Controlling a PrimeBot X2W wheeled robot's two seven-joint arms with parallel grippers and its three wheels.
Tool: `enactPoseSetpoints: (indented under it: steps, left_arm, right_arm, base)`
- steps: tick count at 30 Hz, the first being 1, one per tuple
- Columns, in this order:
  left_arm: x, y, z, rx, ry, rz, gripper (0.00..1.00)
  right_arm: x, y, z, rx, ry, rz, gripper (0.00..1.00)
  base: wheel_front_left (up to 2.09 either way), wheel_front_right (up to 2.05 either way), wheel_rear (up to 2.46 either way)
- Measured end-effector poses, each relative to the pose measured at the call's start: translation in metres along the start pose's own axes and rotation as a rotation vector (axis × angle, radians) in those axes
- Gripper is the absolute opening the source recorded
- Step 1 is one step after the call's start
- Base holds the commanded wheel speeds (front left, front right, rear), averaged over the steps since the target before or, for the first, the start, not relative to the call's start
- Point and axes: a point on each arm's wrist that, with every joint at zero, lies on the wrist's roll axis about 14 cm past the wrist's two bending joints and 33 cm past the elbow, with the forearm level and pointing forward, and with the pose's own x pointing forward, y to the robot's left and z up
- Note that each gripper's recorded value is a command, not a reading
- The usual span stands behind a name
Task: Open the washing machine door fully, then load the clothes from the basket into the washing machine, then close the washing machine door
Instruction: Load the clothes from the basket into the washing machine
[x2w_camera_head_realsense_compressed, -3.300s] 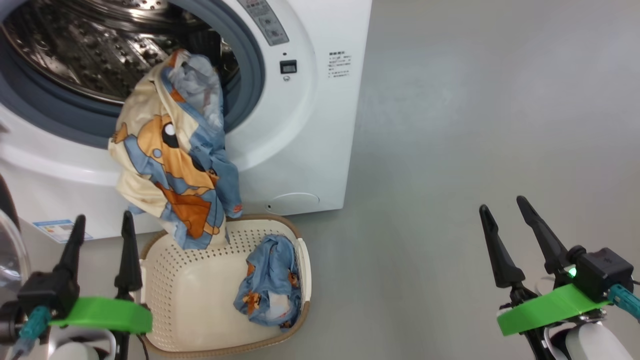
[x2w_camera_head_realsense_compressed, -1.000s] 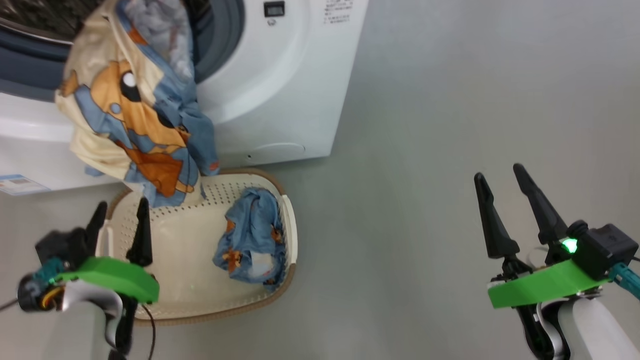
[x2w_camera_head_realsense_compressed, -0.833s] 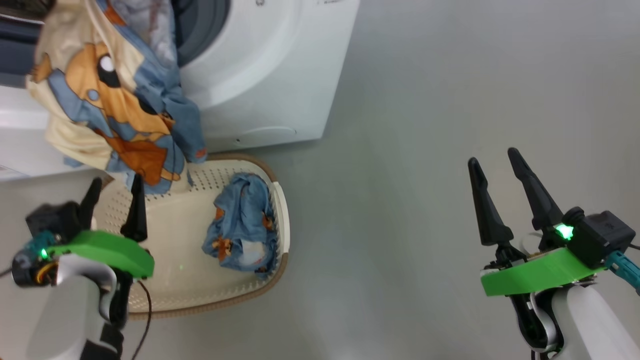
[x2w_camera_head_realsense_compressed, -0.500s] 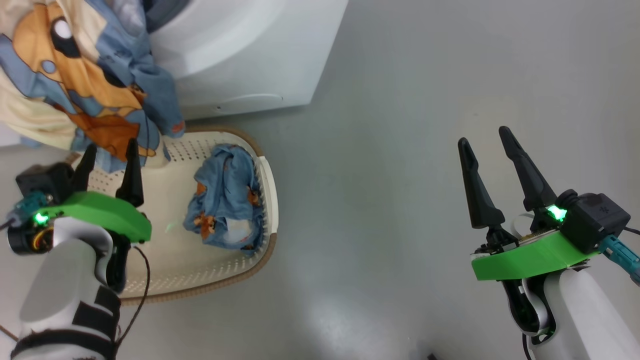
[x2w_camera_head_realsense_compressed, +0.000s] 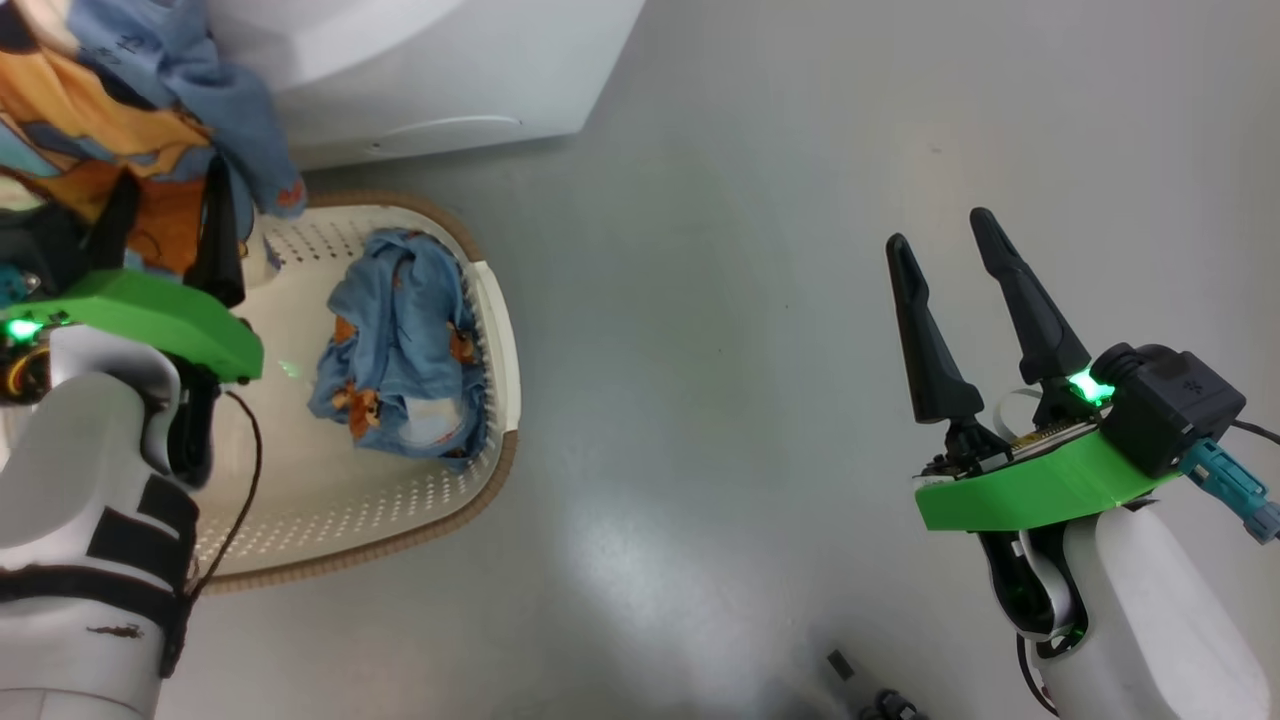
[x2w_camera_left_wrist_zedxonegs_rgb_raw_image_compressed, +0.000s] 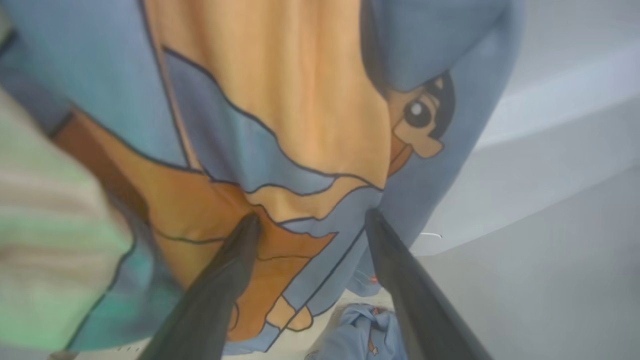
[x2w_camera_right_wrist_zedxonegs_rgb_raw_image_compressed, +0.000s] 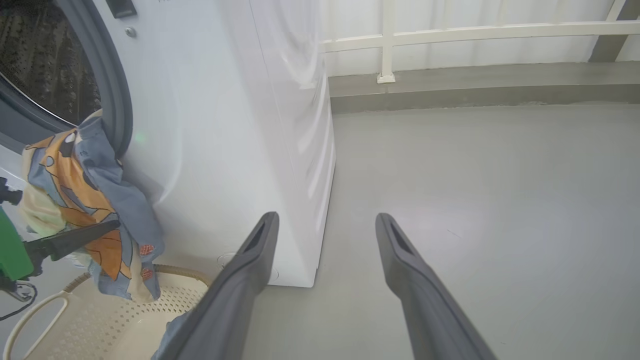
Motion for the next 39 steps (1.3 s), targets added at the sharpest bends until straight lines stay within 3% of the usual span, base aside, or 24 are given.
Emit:
enactPoseSetpoints:
  steps: [9,27,28,29,30,31,39]
  left_arm:
    - [0.01,-0.023,-0.005,-0.018,-0.004,-0.089,1.0]
    - [0.028,-0.032,0.025,-0.078,-0.068,-0.113,1.0]
    - [0.029,-0.033,0.028,-0.079,-0.075,-0.116,0.85]
    - [0.03,-0.034,0.03,-0.079,-0.079,-0.117,0.46]
    - [0.03,-0.035,0.032,-0.079,-0.082,-0.119,0.33]
    - [0.03,-0.036,0.032,-0.08,-0.083,-0.12,0.0]
    - [0.027,-0.033,0.046,-0.096,-0.116,-0.108,0.0]
  right_arm:
    - [0.004,-0.005,-0.007,-0.004,0.015,-0.011,1.0]
    - [0.0,-0.009,-0.005,-0.007,0.015,-0.029,1.0]
    - [-0.001,-0.009,-0.005,-0.007,0.013,-0.03,1.0]
    - [-0.001,-0.009,-0.004,-0.008,0.011,-0.032,1.0]
    - [-0.001,-0.01,-0.003,-0.008,0.01,-0.033,1.0]
    - [-0.002,-0.01,-0.002,-0.009,0.008,-0.033,1.0]
    - [-0.002,-0.009,0.004,-0.007,-0.007,-0.033,1.0]
  base:
    - [0.0,0.0,0.0]
    - [0.0,0.0,0.0]
    - [0.0,0.0,0.0]
    - [0.0,0.0,0.0]
    - [0.0,0.0,0.0]
    - [0.0,0.0,0.0]
    - [0.0,0.0,0.0]
